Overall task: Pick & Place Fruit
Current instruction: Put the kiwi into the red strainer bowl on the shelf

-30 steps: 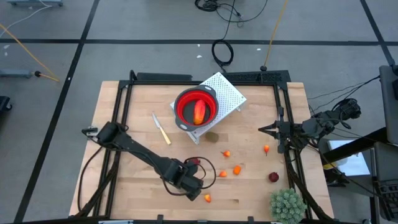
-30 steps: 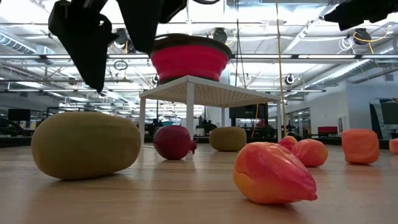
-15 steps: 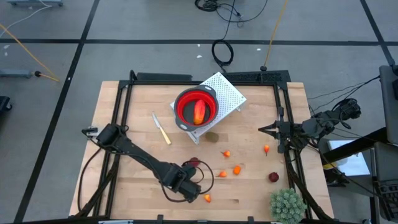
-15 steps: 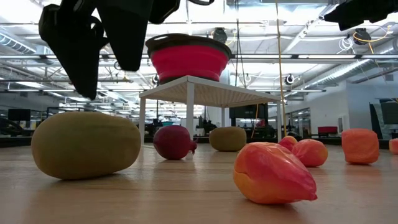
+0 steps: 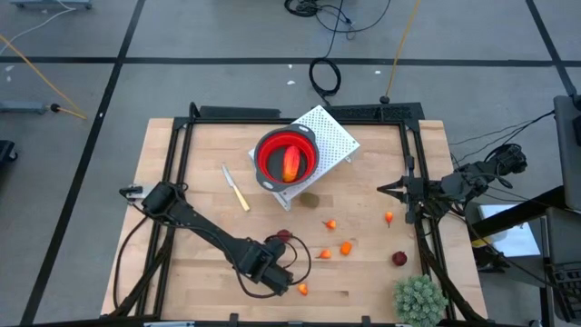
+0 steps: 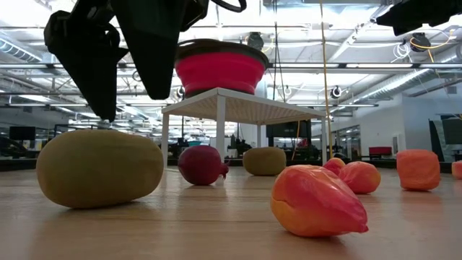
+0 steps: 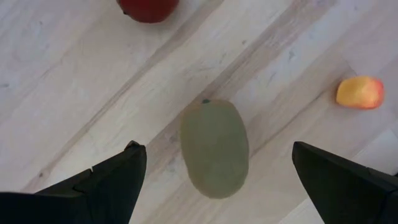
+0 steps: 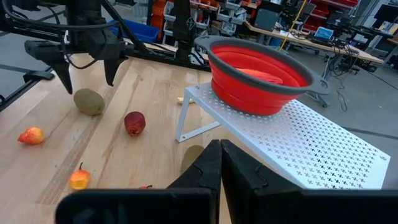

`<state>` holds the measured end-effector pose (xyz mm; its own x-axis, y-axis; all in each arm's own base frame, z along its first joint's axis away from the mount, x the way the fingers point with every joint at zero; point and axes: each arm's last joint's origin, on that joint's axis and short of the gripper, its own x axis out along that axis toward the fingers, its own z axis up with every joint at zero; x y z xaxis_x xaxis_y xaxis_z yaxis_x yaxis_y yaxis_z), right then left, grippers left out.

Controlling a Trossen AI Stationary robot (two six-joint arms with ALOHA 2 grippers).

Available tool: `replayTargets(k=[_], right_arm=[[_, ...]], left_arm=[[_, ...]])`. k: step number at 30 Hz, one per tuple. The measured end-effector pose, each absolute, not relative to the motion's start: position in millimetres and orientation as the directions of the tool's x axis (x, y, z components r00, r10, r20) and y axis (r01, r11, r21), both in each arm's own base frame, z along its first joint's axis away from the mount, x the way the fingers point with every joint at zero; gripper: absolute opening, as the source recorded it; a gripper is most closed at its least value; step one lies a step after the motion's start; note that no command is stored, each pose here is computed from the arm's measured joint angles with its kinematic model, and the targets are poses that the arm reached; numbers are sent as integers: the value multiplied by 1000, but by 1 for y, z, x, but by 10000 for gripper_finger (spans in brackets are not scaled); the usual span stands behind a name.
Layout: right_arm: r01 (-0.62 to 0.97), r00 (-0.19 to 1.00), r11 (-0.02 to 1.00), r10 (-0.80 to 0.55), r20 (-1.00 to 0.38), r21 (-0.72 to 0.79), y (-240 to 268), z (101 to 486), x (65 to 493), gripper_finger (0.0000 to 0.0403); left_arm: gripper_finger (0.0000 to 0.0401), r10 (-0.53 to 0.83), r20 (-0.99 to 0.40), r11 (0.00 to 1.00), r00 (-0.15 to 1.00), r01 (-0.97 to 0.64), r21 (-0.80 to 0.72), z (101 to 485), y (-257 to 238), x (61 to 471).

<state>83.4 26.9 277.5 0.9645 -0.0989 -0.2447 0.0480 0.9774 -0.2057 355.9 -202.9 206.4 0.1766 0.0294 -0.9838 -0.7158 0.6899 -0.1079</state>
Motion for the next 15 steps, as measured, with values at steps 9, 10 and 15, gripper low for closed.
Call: replayTargets(k=[9,10,15], right_arm=[[48,964,977,-99,-245,-206,27,277,83,4],[48,964,977,-99,-246,-207,27,277,83,4],[46,962,976,-100,-253,-211,27,277,83,4]], left_arm=[[397,12,-992,677,128,-731,-86,193,-201,351],[397,1,-993,676,115,-732,-83,191,-201,350],[397,-15,-997,662,76,-747,-67,182,-200,346]])
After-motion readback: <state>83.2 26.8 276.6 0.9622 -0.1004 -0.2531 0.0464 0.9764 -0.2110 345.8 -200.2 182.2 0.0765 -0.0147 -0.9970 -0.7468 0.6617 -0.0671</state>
